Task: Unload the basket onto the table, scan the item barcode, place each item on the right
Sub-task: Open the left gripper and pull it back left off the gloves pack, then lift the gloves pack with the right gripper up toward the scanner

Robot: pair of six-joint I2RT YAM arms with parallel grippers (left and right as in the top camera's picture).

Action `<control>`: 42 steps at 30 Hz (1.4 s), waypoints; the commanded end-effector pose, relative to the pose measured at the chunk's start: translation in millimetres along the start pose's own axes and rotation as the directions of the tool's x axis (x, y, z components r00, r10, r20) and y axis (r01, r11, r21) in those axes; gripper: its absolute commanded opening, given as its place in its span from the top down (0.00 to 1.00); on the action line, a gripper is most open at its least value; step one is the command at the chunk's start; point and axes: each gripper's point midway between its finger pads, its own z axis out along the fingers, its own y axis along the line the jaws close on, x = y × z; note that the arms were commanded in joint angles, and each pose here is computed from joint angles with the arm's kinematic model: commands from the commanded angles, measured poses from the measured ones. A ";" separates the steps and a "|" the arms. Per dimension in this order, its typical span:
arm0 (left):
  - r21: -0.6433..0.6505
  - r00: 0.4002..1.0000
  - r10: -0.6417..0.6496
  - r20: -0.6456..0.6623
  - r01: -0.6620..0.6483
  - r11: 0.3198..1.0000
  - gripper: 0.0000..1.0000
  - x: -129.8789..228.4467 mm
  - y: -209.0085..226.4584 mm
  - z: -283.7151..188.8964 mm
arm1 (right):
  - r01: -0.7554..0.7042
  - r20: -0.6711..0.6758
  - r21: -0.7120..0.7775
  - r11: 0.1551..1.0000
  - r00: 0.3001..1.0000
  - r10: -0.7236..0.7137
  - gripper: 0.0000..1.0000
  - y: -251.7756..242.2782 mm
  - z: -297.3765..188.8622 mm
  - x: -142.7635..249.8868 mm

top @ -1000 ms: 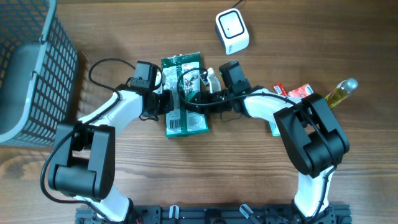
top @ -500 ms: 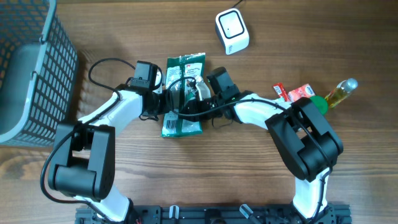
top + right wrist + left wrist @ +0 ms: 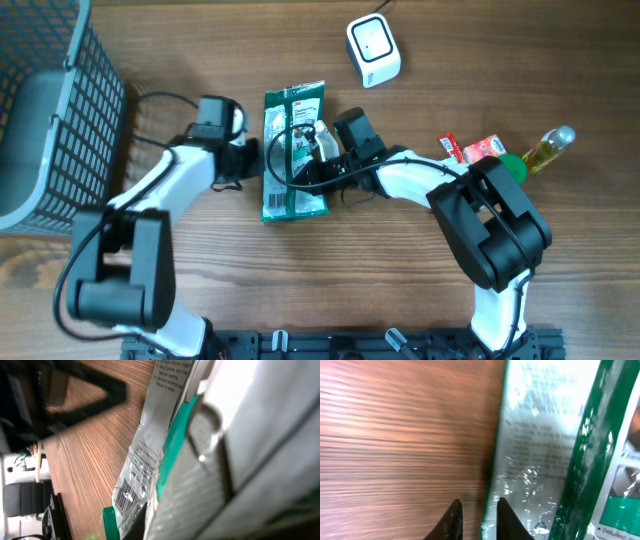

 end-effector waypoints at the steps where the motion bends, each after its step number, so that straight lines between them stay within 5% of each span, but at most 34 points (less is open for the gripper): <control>1: -0.004 0.989 -0.029 0.147 0.030 1.000 0.81 -31.7 15.0 -43.2 | 0.030 -0.016 0.011 0.999 0.999 -0.030 0.96 -7.4 3.3 5.8; 4: -0.006 0.973 -0.077 0.216 0.080 0.997 0.60 -46.9 33.1 -65.2 | 0.040 -0.017 0.015 0.999 0.999 -0.040 0.96 -8.3 3.2 6.2; 5: -0.010 0.968 -0.097 0.231 0.102 0.995 0.18 -50.3 41.4 -69.9 | 0.039 -0.015 0.018 0.999 0.999 -0.039 0.96 -8.7 3.2 5.9; 6: -0.017 0.966 -0.115 0.231 0.122 0.992 0.00 -50.5 49.1 -71.6 | 0.039 -0.015 0.019 0.999 0.999 -0.039 0.96 -9.0 3.2 5.9; 18: -0.036 0.965 -0.156 0.210 0.167 0.985 0.00 -45.1 64.6 -73.2 | 0.059 -0.008 0.022 0.998 0.998 -0.058 0.96 -9.0 2.6 3.6; 24: -0.036 0.965 -0.156 0.210 0.167 0.985 0.00 -45.1 64.6 -73.2 | 0.267 0.002 0.166 0.949 0.963 -0.271 0.96 12.8 -44.6 -28.0; 30: -0.036 0.965 -0.156 0.210 0.167 0.985 0.00 -45.1 64.6 -73.2 | 0.573 -0.142 0.459 0.679 0.802 -0.580 0.96 38.5 -130.4 -62.1; 34: -0.036 0.965 -0.156 0.210 0.167 0.985 0.00 -45.1 64.6 -73.2 | 0.767 -0.275 0.531 0.360 0.558 -0.783 0.96 61.4 -177.0 -84.8; 39: -0.035 0.965 -0.156 0.210 0.167 0.985 0.00 -45.1 64.6 -73.2 | 0.814 -0.468 0.580 0.034 0.367 -0.804 0.96 58.1 -204.9 -107.6; 42: -0.036 0.965 -0.156 0.210 0.167 0.985 0.00 -45.1 64.6 -73.2 | 0.792 -0.506 0.606 -0.077 0.308 -0.806 0.96 62.6 -215.1 -125.7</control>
